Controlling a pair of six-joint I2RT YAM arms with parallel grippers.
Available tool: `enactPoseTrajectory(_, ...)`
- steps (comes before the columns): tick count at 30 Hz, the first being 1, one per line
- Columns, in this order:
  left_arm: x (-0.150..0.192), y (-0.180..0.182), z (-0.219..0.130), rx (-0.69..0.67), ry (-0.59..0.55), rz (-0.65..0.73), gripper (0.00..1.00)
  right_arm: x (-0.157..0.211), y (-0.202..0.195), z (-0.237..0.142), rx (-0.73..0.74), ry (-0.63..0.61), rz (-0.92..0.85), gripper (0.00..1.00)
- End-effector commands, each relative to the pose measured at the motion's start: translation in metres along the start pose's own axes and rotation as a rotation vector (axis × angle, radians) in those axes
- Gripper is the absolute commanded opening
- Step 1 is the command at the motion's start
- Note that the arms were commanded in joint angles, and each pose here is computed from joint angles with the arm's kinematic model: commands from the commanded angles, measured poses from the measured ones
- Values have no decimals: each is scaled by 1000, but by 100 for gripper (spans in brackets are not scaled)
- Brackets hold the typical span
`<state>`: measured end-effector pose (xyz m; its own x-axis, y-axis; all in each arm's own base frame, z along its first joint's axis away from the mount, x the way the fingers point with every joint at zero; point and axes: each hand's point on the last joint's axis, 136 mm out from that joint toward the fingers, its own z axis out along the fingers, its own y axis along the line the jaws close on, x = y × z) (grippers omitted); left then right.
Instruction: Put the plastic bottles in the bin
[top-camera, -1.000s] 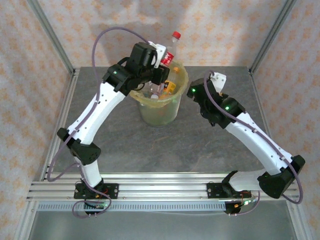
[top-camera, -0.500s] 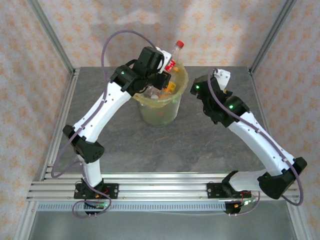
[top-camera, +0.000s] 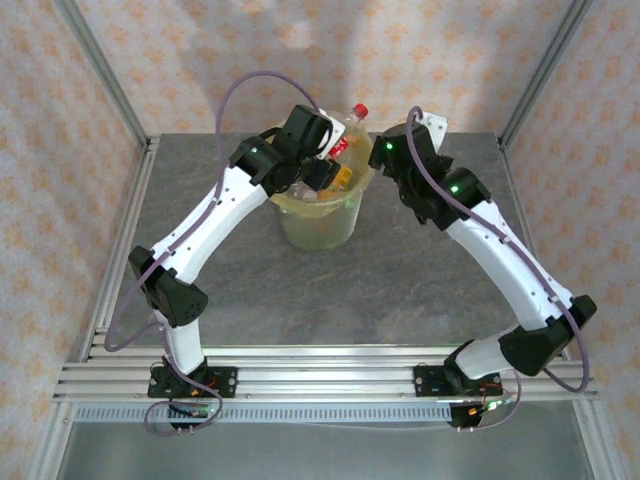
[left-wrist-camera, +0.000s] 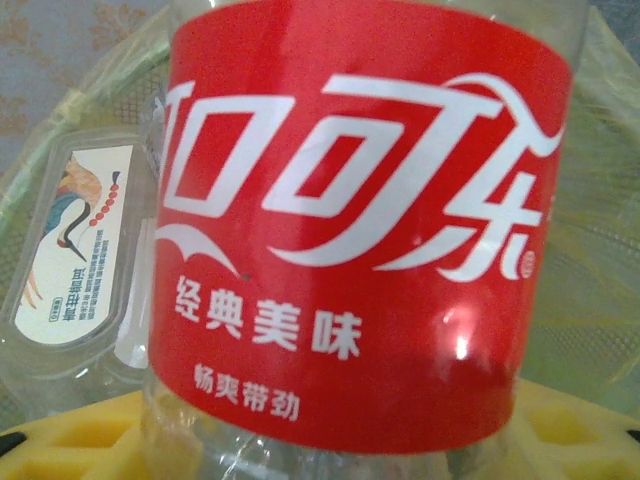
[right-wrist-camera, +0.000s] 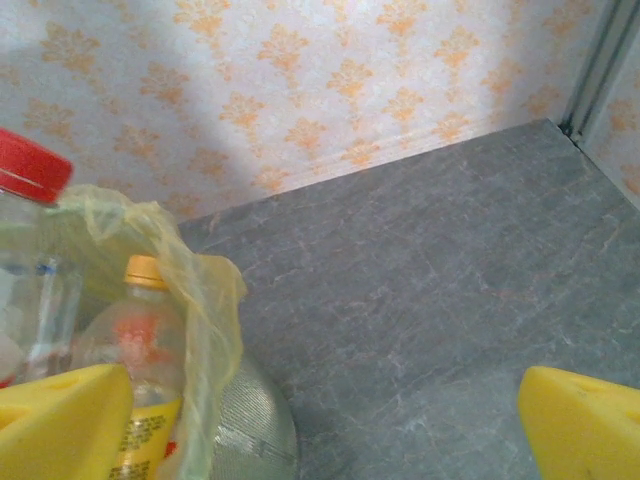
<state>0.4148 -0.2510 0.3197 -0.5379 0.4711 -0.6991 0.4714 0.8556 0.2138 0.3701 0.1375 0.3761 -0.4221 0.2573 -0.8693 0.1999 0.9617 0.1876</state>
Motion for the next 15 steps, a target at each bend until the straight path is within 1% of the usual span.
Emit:
enactPoseTrajectory(1, 2, 0, -17, 7, -8, 45, 69, -15, 6, 0, -13, -15, -34, 99)
enactPoseTrajectory(8, 1, 3, -24, -7, -15, 86, 80, -35, 15, 12, 0, -21, -62, 99)
enactPoseTrajectory(11, 1, 5, -27, -12, -19, 93, 81, -42, 18, 17, 4, -19, -66, 99)
enactPoseTrajectory(15, 3, 4, -33, 1, -21, 96, 80, -42, 24, 24, 11, 4, -89, 99)
